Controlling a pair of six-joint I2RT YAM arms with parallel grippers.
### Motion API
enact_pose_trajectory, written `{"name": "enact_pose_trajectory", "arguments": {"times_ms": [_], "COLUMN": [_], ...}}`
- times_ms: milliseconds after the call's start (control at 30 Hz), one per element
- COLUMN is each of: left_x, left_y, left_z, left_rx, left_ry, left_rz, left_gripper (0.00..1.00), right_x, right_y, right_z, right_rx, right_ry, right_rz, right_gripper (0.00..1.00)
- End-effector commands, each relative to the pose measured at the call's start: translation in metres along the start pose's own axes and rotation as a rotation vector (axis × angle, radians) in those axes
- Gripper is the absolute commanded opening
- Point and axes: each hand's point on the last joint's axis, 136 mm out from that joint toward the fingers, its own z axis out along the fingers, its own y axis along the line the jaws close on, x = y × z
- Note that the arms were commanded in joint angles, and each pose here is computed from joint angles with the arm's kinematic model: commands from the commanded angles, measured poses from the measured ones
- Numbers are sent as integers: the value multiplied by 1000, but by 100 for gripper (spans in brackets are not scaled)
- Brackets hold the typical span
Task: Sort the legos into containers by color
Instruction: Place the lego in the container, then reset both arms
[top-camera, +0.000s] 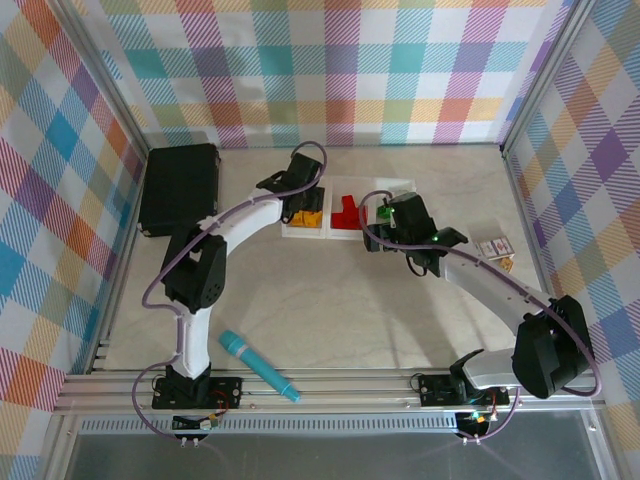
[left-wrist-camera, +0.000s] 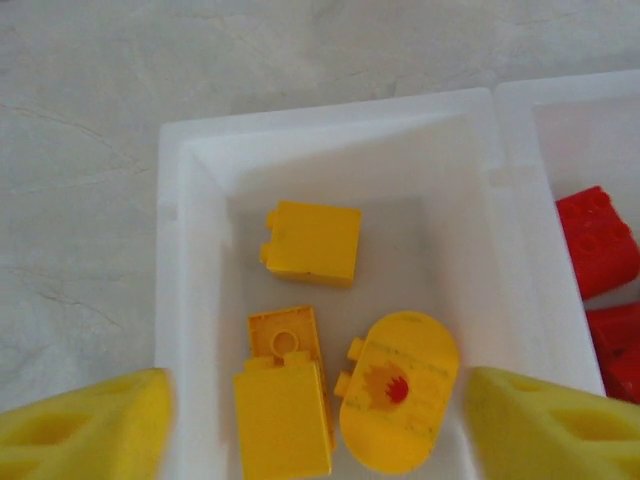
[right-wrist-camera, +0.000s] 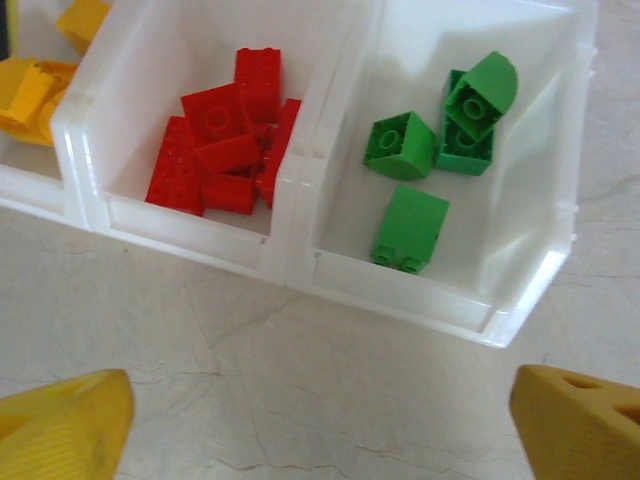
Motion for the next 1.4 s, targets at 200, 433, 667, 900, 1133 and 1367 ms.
{"name": "enact_pose_trajectory", "arguments": {"times_ms": [200, 433, 667, 900, 1133, 1367], "left_x": [-42, -2, 65, 102, 113, 137], "left_y": [51, 106, 163, 193, 198, 210], "left_z": [-103, -144, -141, -153, -148, -117], "left_rx": [-98, -216, -332, -353, -348, -376], "left_ry": [-338, -496, -476, -604, -621, -575], "left_rz": [-118, -185, -369, -397, -296, -245], "left_gripper": [100, 100, 100, 100, 100, 99], "right_x": [-9, -26, -31, 1, 46, 25], "right_y": [-46, -85, -124, -177, -172, -152], "right_z": [-8, -22, -29, -16, 29, 43], "right_rx": [138, 164, 314, 400, 336, 219], "right_ry": [-55, -263, -530, -428, -311, -375], "right_rz": [35, 257, 179, 253, 265, 132], "right_gripper": [99, 99, 99, 99, 99, 99]}}
